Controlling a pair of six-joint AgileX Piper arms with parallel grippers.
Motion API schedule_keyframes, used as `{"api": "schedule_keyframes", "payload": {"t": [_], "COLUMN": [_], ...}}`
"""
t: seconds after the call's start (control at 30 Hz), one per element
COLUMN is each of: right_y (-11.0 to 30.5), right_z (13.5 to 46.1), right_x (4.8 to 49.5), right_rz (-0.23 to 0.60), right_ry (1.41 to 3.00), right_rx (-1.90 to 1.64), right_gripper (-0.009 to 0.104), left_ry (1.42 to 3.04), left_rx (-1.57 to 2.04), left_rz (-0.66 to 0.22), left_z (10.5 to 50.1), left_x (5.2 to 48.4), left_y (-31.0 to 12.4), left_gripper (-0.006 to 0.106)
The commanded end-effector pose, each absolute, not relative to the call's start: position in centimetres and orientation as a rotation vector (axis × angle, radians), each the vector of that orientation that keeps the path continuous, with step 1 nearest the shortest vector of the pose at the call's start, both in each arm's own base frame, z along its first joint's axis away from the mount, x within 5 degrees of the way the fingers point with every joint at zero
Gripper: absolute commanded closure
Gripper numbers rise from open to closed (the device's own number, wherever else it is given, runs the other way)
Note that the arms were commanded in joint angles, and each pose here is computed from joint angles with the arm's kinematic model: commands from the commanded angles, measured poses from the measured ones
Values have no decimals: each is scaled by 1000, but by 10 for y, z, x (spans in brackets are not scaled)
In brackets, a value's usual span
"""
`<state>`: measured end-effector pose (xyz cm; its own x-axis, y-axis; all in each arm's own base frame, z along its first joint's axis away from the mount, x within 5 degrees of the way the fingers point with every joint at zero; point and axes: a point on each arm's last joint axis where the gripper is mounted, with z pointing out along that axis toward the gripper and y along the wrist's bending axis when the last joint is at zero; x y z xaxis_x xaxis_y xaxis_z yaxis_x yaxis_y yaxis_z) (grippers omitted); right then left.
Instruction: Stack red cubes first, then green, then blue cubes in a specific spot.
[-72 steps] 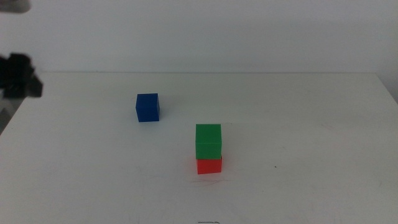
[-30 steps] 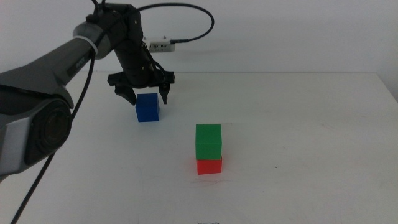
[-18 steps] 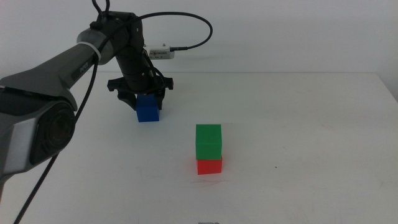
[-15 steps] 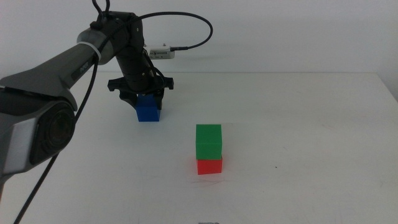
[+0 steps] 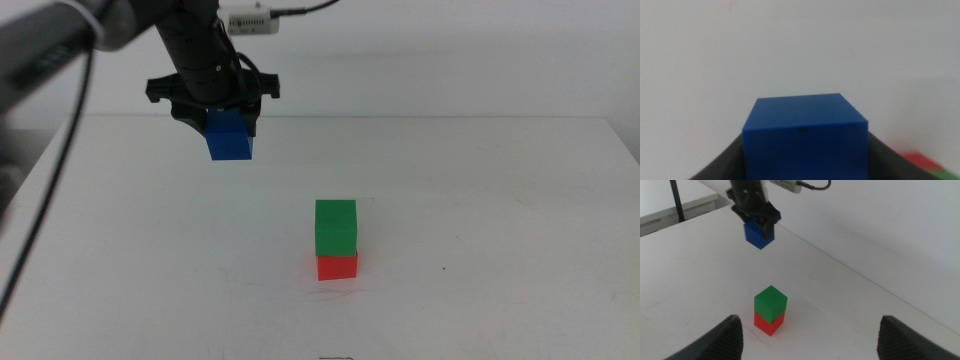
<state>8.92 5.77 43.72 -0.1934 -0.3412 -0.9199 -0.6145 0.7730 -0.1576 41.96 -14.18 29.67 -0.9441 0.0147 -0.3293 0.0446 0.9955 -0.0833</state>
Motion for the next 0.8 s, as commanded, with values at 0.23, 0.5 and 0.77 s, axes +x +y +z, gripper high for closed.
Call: {"api": "schedule_keyframes", "payload": {"t": [0.23,0.5,0.77], "right_y": [57,57,57], "right_z": [449,449,449], "right_x": [90,90,90], "right_rz": [279,279,279], "right_ry": [1724,1724,1724], "right_rx": [-707,-707,-707], "right_gripper": [22,22,22], "left_ry": [2686,2737,2737], "left_rx": [-25,42,52], "left_rz": [-118,-145,-167], "left_z": [373,351,341], "left_x": [316,303,309], "left_y": [-206,-252,-259], "left_gripper": [102,102,102]}}
